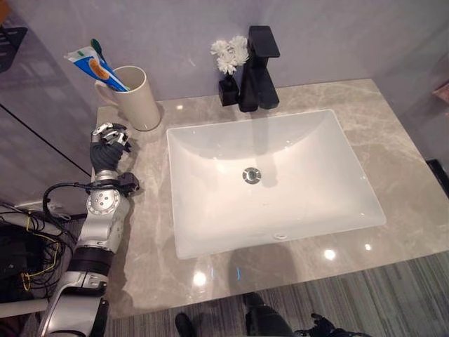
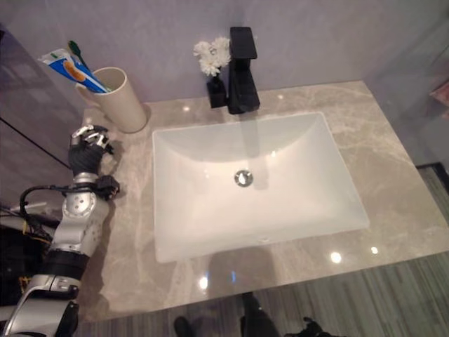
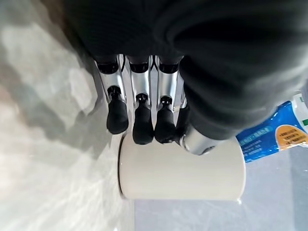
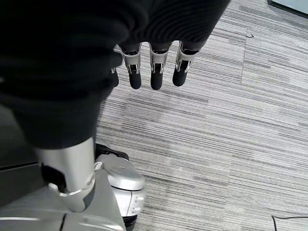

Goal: Put brush and paste in cup on sink, flatten towel.

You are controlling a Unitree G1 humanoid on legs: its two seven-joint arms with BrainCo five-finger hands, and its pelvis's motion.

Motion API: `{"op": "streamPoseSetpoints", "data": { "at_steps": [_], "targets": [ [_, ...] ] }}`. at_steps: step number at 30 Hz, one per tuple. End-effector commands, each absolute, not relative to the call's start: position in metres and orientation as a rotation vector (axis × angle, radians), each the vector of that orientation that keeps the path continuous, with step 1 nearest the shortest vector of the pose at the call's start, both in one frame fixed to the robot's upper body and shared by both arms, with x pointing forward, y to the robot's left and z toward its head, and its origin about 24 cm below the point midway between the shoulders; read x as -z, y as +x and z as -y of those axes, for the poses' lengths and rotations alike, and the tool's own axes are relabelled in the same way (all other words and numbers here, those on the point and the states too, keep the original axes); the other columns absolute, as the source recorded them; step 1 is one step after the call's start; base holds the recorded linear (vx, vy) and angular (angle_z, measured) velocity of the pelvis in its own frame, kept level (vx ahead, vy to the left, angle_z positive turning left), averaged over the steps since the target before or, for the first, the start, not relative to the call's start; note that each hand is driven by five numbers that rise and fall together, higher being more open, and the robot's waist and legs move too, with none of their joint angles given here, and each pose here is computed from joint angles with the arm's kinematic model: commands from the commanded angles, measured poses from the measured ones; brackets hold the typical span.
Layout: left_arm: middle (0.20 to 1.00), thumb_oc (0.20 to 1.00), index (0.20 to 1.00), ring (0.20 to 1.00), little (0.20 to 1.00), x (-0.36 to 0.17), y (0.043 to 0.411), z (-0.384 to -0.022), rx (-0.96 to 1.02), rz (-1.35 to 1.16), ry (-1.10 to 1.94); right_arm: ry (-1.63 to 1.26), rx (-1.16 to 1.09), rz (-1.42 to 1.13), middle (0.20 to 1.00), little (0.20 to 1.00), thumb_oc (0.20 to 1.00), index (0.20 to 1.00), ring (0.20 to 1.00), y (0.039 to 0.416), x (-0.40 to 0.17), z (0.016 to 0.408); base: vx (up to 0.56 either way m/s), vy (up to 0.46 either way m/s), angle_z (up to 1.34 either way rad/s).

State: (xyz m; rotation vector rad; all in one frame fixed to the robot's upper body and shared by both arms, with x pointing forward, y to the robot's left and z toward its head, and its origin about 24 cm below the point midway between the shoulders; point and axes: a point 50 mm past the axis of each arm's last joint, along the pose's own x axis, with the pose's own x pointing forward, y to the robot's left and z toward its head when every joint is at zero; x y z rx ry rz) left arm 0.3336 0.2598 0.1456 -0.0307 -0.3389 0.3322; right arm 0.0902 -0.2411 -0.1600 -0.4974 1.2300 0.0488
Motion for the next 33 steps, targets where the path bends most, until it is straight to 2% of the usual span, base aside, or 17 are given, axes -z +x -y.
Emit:
{"op": "streamPoseSetpoints", "data": {
  "at_steps": [1,15,22,29,33],
  "targets": [
    [0.2,0.2,0.2,0.2,0.2,-0.142,0.339,-0.285,-0.423,0.26,0.033,-0.552,-0.042,-1.201,1.0,1.0,1.0,1.0,1.0,0.107,0.155,0.248,0.0,0.0,0.0],
    [0.2,0.2,0.2,0.2,0.2,-0.215,0.364,-0.312,-0.519,0.333,0.224,-0.542,-0.054,-1.157,1.0,1.0,1.0,1.0,1.0,0.114,0.153,0.245,0.0,-0.011,-0.02],
    [0.2,0.2,0.2,0.2,0.2,-0.226,0.367,-0.319,-0.532,0.319,0.277,-0.529,-0.043,-1.138,1.0,1.0,1.0,1.0,1.0,0.117,0.151,0.245,0.0,-0.01,-0.02],
    [0.2,0.2,0.2,0.2,0.2,-0.21,0.373,-0.299,-0.463,0.303,0.269,-0.511,-0.047,-1.133,1.0,1.0,1.0,1.0,1.0,0.115,0.153,0.24,0.01,-0.028,0.0],
    [0.2,0.2,0.2,0.2,0.2,-0.188,0.378,-0.265,-0.363,0.301,0.183,-0.51,-0.054,-1.138,1.0,1.0,1.0,1.0,1.0,0.113,0.155,0.236,0.0,0.0,0.0]
  ]
}}
